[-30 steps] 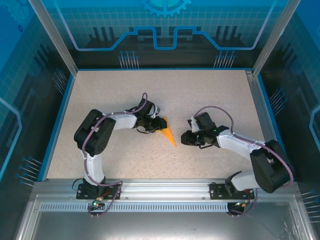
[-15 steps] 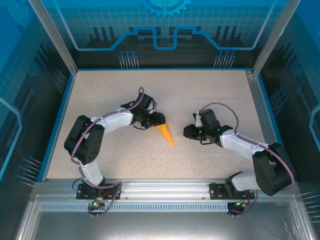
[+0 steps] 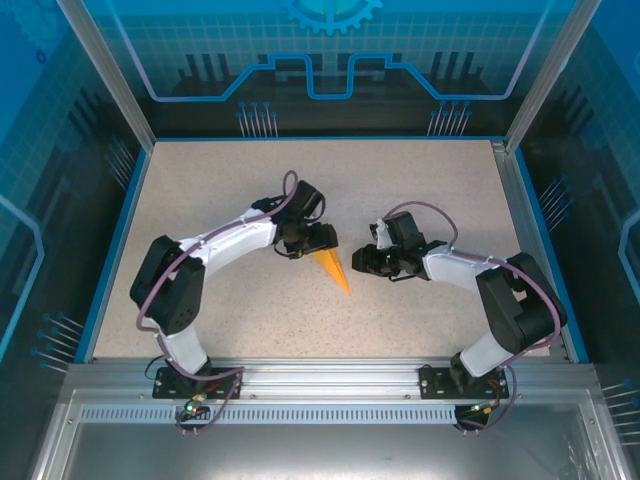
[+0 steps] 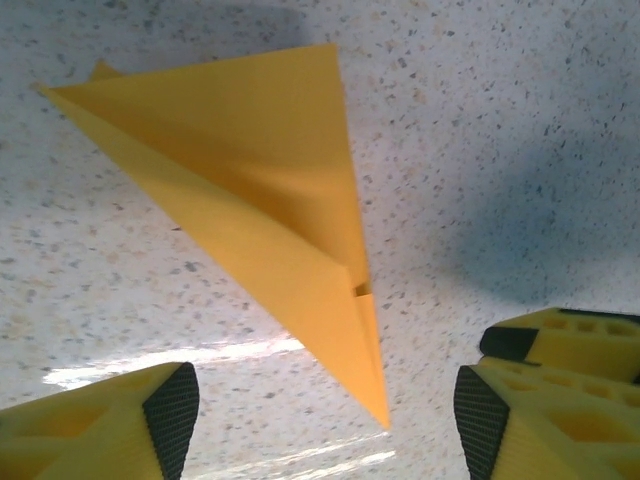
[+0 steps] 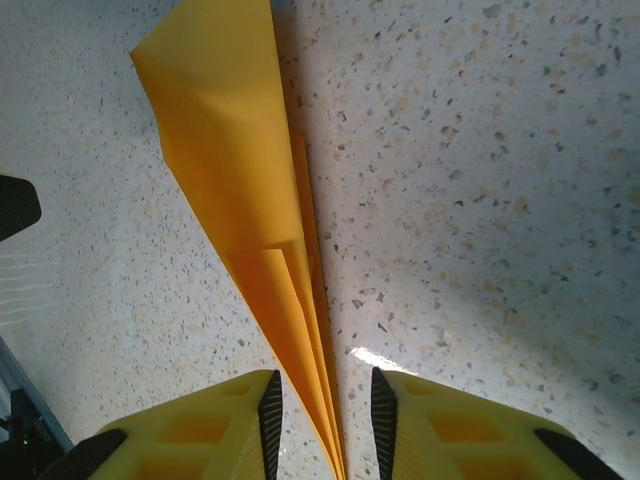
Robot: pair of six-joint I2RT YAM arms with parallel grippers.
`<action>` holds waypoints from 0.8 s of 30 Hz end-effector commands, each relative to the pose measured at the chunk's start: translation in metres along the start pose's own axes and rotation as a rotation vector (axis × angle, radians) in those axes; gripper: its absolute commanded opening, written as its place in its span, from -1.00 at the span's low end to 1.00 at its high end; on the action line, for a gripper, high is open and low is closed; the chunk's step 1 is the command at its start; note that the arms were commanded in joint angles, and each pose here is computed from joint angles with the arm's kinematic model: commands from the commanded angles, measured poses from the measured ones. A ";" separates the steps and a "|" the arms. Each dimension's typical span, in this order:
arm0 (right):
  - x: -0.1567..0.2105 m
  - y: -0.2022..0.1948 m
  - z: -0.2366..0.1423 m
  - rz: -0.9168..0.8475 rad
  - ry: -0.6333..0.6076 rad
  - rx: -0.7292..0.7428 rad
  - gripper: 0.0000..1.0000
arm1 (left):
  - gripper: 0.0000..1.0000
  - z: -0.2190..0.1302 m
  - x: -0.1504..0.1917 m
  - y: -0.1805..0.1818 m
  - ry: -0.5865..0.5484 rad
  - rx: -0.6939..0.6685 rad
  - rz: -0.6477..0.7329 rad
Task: Fold a paper plane with a square sheet of paper (pick it up from the middle)
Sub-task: Move a paper plane to the center of the table.
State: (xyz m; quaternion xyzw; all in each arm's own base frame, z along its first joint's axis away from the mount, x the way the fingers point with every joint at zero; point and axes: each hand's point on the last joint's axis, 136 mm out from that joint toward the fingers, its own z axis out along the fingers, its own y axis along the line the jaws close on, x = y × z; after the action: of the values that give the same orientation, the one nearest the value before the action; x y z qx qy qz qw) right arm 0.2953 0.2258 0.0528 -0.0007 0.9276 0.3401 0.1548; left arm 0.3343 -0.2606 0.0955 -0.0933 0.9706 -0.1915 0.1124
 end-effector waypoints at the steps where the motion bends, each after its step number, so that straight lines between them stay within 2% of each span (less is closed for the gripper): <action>1: -0.005 0.005 0.001 0.000 -0.010 0.005 -0.36 | 0.46 0.011 0.016 0.021 0.060 -0.190 -0.072; 7: 0.002 0.002 -0.001 -0.002 -0.005 0.018 -0.35 | 0.48 0.029 0.016 0.023 0.120 -0.284 -0.089; 16: 0.005 0.009 0.006 -0.024 0.021 -0.001 -0.31 | 0.44 0.028 0.011 0.028 0.106 -0.323 -0.072; 24: 0.003 0.020 0.015 -0.070 0.062 -0.018 -0.24 | 0.11 0.011 0.010 0.038 0.042 -0.287 -0.076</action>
State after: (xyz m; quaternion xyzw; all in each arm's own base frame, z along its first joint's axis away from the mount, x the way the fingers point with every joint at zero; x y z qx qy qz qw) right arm 0.2958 0.2411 0.0493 -0.0218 0.9310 0.3343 0.1447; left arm 0.3197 -0.2406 0.0538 -0.1301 0.9892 -0.0499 0.0462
